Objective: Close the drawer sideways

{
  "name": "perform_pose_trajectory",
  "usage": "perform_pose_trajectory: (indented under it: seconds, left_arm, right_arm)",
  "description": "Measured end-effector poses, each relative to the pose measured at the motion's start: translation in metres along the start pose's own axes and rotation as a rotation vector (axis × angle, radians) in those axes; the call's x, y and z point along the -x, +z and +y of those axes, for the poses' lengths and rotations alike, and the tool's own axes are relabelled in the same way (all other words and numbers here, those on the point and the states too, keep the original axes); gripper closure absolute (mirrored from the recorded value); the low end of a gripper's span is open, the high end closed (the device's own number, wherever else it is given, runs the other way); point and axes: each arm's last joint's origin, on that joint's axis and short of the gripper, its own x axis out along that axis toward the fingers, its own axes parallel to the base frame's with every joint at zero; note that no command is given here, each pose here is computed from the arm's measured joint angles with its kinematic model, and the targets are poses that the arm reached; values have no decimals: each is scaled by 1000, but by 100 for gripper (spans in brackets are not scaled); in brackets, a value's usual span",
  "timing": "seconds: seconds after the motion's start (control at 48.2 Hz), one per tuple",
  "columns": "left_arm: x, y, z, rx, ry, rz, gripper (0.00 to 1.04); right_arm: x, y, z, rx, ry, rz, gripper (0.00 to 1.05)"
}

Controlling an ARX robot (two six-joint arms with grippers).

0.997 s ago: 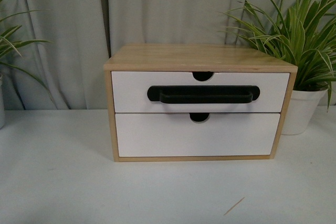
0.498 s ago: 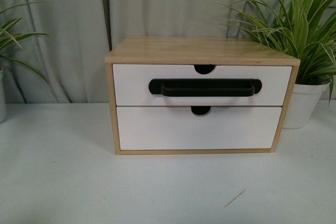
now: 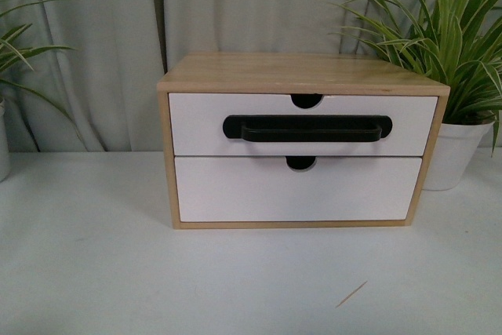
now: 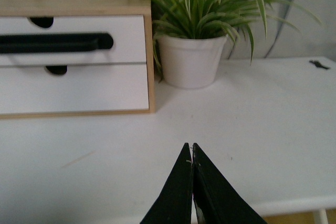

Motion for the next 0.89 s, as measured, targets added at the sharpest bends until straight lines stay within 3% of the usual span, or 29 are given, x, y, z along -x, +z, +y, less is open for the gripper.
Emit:
perform_pose_trajectory:
  seconds: [0.747, 0.83, 0.893]
  left_arm:
    - [15, -3, 0, 0, -1, 6, 100]
    - [15, -3, 0, 0, -1, 6, 89]
    - [15, -3, 0, 0, -1, 6, 78]
  right_arm:
    - [5, 1, 0, 0, -1, -24, 103]
    - [5, 1, 0, 0, -1, -24, 96]
    - [5, 1, 0, 0, -1, -24, 84]
